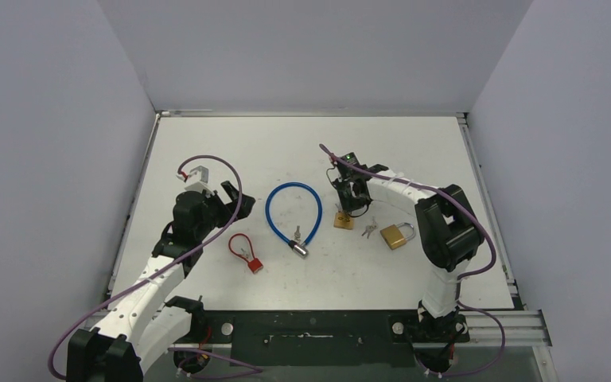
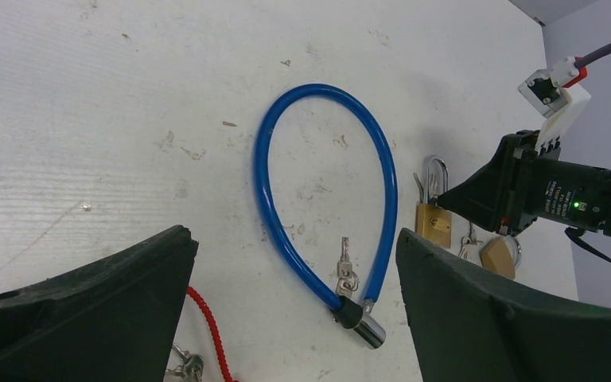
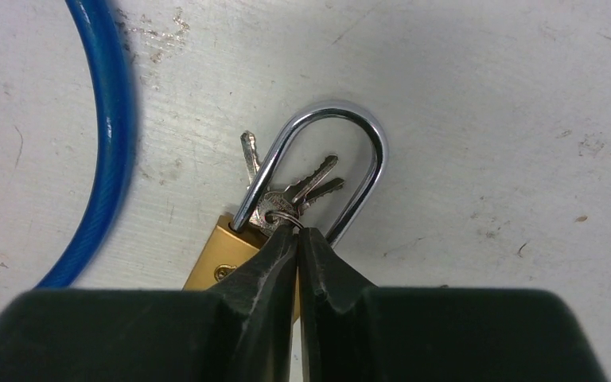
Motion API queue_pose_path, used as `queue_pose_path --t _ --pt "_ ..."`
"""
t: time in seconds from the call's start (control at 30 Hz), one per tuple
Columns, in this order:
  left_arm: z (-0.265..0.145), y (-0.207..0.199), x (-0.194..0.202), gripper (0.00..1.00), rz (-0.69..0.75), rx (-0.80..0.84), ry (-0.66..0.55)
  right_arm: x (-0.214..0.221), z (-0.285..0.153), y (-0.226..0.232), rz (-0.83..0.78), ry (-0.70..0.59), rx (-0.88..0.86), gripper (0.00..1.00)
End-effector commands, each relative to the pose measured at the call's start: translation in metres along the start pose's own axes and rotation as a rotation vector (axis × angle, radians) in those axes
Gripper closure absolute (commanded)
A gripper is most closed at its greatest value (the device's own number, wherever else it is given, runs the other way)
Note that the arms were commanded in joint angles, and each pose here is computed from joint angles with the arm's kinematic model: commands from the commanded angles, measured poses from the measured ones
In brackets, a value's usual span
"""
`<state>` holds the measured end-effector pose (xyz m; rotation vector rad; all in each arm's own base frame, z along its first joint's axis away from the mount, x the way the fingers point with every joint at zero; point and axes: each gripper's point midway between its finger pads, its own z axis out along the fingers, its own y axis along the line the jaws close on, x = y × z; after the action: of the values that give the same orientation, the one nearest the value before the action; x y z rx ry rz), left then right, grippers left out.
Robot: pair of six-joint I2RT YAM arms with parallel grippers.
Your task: Unlock with the key
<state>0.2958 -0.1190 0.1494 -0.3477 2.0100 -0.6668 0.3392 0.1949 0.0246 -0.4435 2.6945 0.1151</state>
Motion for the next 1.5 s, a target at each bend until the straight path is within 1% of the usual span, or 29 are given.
queue_pose_path --t 0.0,0.03,0.07,0.17,0.37,0.53,0.57,0.6,0.63,0.67,0.7,0.77,0.87,1.0,1.1,1.23,1.3,1.33,1.37,1.47 --pt "-0.001 -0.014 -0.012 0.05 0.001 0.054 -0.044 -0.009 0.001 0.001 -0.006 -0.039 0.008 0.96" --pt "-0.001 -0.014 -0.012 0.05 0.001 0.056 -0.043 -0.011 -0.001 0.001 -0.005 -0.050 0.006 0.99" --pt "-0.001 -0.015 -0.012 0.05 0.001 0.058 -0.043 -0.013 -0.002 0.001 -0.006 -0.058 0.005 1.00" --pt "-0.001 -0.017 -0.012 0.05 -0.003 0.067 -0.041 -0.023 -0.011 0.000 -0.004 -0.099 0.010 1.00" --pt "0.000 -0.022 -0.013 0.05 -0.027 0.088 -0.038 -0.044 -0.043 0.000 0.020 -0.213 0.005 1.00" --pt "0.001 -0.022 -0.011 0.05 -0.035 0.090 -0.035 -0.047 -0.052 0.002 0.016 -0.239 -0.014 1.00" --pt "0.001 -0.022 -0.012 0.05 -0.036 0.092 -0.035 -0.047 -0.051 0.003 0.013 -0.236 -0.018 1.00" --pt "0.000 -0.022 -0.011 0.05 -0.035 0.092 -0.035 -0.045 -0.048 0.003 0.011 -0.223 -0.016 0.97" --pt "0.001 -0.022 -0.011 0.05 -0.035 0.091 -0.034 -0.042 -0.043 0.007 -0.002 -0.197 -0.038 0.88" --pt "0.001 -0.022 -0.011 0.05 -0.035 0.091 -0.033 -0.037 -0.038 0.006 -0.009 -0.168 -0.033 0.82" --pt "0.001 -0.022 -0.010 0.05 -0.034 0.092 -0.032 -0.032 -0.033 0.007 -0.016 -0.146 -0.034 0.78" --pt "0.001 -0.022 -0.010 0.05 -0.036 0.092 -0.031 -0.026 -0.025 0.009 -0.025 -0.119 -0.047 0.74" --pt "0.001 -0.021 -0.008 0.05 -0.037 0.090 -0.028 -0.023 -0.018 0.012 -0.025 -0.110 -0.062 0.73" --pt "0.001 -0.020 -0.008 0.05 -0.037 0.089 -0.028 -0.022 -0.012 0.015 -0.027 -0.102 -0.081 0.80" --pt "0.001 -0.020 -0.008 0.05 -0.038 0.086 -0.027 -0.017 -0.006 0.015 -0.026 -0.073 -0.081 0.80" --pt "0.001 -0.019 -0.007 0.05 -0.039 0.084 -0.027 -0.009 -0.002 0.017 -0.020 -0.034 -0.107 0.74" --pt "0.001 -0.019 -0.007 0.05 -0.039 0.084 -0.028 -0.006 -0.002 0.018 -0.019 -0.027 -0.121 0.72" --pt "0.001 -0.019 -0.007 0.05 -0.038 0.082 -0.028 -0.006 -0.001 0.019 -0.018 -0.027 -0.129 0.74" --pt "0.001 -0.018 -0.007 0.05 -0.039 0.082 -0.028 -0.006 -0.001 0.020 -0.017 -0.028 -0.134 0.78" --pt "0.001 -0.018 -0.006 0.05 -0.040 0.082 -0.026 -0.008 -0.001 0.021 -0.009 -0.029 -0.144 0.95"
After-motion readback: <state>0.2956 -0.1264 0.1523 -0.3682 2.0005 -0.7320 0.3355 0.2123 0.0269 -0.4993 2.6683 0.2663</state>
